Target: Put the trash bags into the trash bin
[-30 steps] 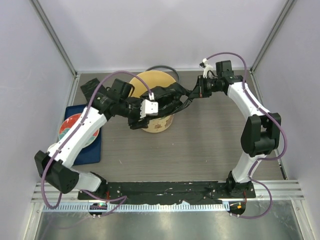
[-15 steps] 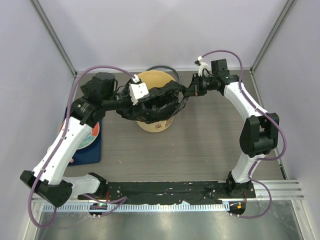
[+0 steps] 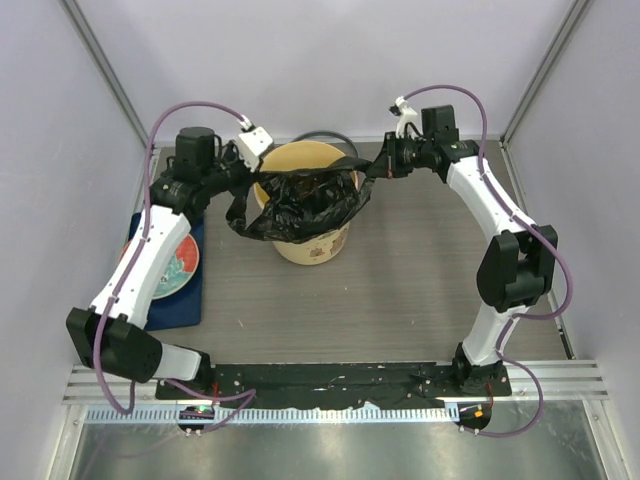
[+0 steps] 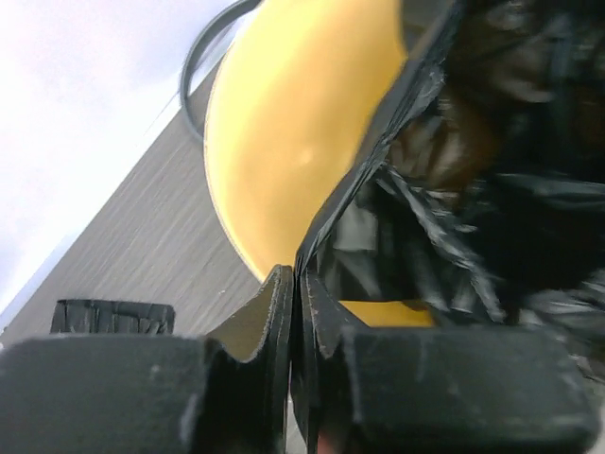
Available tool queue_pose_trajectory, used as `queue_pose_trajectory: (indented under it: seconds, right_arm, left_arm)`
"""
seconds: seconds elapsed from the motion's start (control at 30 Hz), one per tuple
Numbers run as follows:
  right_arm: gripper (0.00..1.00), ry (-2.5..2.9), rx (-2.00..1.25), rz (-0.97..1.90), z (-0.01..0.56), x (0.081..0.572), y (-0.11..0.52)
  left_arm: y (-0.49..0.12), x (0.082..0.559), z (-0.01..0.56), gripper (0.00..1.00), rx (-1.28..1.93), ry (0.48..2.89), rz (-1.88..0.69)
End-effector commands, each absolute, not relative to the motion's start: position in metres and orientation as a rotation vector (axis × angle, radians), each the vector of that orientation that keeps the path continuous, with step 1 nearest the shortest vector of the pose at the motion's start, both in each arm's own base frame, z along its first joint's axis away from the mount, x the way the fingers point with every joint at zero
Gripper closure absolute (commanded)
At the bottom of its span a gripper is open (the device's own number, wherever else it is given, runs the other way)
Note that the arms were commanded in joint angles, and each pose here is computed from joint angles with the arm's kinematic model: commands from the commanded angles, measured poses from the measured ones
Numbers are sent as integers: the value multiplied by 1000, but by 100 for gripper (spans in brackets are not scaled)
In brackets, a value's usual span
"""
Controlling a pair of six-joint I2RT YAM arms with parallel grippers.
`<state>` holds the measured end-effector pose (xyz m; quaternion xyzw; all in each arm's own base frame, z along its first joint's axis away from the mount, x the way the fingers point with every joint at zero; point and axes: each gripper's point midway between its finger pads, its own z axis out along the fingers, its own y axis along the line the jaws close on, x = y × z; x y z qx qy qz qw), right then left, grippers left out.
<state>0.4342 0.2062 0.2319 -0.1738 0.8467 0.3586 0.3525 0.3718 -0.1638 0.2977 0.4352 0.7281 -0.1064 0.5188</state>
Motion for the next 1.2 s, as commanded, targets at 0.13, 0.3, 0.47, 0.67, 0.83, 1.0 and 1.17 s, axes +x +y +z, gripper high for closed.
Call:
queue_pose_trajectory:
  seconds: [0.13,0.3,0.47,0.67,0.83,1.0,1.17]
  right_arm:
    - [96,2108,-456,879,252,463,222]
    - [94,2097,-461,877,252,472,226]
    - [89,2040,-454,911,261,484,233]
    - [89,1975,-444,976,270,497,244]
    - [89,1962,-436,1017,270,503,252]
    - [94,2006,-422,1013,249,506,252]
    - [99,2129,-409,974,201,498,244]
  left_arm:
    - [-134,432,307,100,708,1812,-370]
    - [-137,450,295,100,624,1841,-446]
    - [-143,465,274,100,571,1884,-534]
    - [-152,472,250,100,542,1944,-678]
    - [-152,474,216,100,468,2055,-778]
    - [-148,472,184,100,423,2151,-817]
    - [-146,475,181,100,395,2162,-836]
